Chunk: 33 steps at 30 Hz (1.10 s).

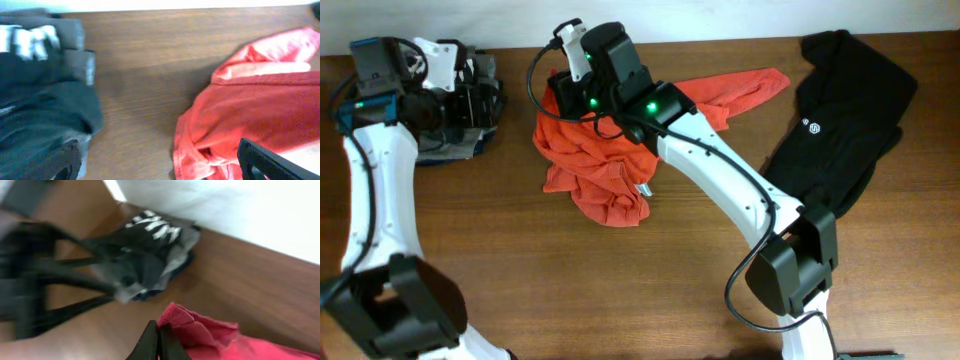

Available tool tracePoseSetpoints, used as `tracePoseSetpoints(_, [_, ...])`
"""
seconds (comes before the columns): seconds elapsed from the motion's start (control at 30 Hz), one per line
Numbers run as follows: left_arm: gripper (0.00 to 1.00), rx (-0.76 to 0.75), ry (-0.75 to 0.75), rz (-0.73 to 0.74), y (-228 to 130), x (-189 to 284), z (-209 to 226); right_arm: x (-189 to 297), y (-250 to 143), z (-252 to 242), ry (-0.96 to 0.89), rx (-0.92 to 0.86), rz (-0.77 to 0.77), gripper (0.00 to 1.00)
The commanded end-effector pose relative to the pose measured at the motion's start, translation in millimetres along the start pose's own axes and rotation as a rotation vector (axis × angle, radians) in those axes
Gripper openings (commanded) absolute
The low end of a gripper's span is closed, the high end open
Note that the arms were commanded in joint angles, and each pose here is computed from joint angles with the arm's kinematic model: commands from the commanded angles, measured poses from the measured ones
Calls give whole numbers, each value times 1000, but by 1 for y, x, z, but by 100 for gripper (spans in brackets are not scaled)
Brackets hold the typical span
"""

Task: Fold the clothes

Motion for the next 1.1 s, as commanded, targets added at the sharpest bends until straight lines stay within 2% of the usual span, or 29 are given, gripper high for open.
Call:
tracePoseSetpoints(0.0, [99, -64, -192, 28, -8, -35, -6, 17, 16, 19, 178, 10, -33, 4])
tracePoseSetpoints(0.23, [99, -34, -433, 25, -21, -89, -5, 39, 24, 30, 333, 26, -42, 4])
tracePoseSetpoints(0.43, [99, -44, -700, -39, -25, -107, -17, 62, 30, 40, 381, 76, -45, 4])
tracePoseSetpoints(0.67, [99, -53, -858, -63, -30, -115, -32, 68, 33, 43, 381, 89, -49, 4])
tracePoseSetpoints(0.83, [99, -70, -892, -34, -35, -124, -52, 68, 33, 42, 381, 89, -49, 4])
tracePoseSetpoints(0.97, [99, -98, -1036, -73, -30, -110, -70, 68, 32, 41, 378, 86, -45, 4])
tracePoseSetpoints(1.0, [97, -104, -1076, -86, -28, -105, -73, 69, 31, 40, 376, 83, -44, 4])
tracePoseSetpoints(1.03, [90, -108, -1106, -98, -27, -101, -74, 69, 31, 38, 373, 81, -43, 4])
tracePoseSetpoints(1.07, [76, -96, -1114, -96, -26, -99, -72, 70, 31, 35, 368, 77, -42, 4])
Point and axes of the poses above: each gripper's point midway between its finger pads, its own x axis back along the fingers, its own z axis along the line the jaws close on, y = z × x, the point moved 3 cm from there along x, back along the fingers, and after that the axes turned 9 degrees about x, right-handed, at the moved point
